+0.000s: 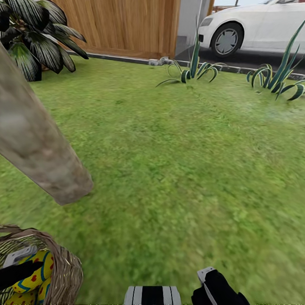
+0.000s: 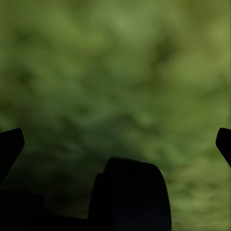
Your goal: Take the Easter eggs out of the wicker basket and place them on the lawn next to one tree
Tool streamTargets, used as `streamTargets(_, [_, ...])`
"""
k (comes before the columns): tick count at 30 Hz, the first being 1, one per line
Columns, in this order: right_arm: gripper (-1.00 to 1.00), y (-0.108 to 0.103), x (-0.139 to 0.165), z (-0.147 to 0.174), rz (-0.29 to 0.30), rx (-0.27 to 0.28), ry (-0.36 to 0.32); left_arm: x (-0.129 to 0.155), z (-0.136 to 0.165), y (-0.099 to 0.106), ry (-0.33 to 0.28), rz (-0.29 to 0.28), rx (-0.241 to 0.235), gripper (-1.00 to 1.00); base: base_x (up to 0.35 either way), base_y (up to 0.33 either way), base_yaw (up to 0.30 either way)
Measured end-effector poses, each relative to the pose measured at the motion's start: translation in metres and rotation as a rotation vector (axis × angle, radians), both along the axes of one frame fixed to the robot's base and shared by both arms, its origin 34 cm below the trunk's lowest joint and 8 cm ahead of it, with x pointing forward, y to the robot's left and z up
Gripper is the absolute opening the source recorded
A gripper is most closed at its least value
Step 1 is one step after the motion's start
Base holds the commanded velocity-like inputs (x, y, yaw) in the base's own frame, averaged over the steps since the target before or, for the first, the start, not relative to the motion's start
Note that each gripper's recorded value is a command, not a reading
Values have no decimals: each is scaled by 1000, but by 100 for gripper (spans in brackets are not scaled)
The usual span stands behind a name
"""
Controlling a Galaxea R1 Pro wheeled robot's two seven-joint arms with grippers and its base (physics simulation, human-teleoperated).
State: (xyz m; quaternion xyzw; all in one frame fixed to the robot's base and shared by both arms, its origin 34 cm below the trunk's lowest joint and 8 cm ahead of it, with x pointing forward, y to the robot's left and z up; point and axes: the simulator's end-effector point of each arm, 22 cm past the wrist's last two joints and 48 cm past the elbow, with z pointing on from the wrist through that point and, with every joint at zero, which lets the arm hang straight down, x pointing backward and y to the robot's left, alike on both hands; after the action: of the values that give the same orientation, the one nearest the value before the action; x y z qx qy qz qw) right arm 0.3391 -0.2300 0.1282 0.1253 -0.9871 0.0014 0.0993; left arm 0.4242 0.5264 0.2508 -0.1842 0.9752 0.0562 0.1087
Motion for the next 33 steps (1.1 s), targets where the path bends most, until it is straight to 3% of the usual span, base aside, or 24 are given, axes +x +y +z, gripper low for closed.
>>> streamTargets(14, [100, 0, -14, -10, 1, 0, 37, -9, -13, 1, 37, 1, 1, 100, 0, 0, 0])
streamTargets(33, [100, 0, -16, -11, 1, -1, 41, -8, -13, -2, 30, 8, -11, 100, 0, 0, 0])
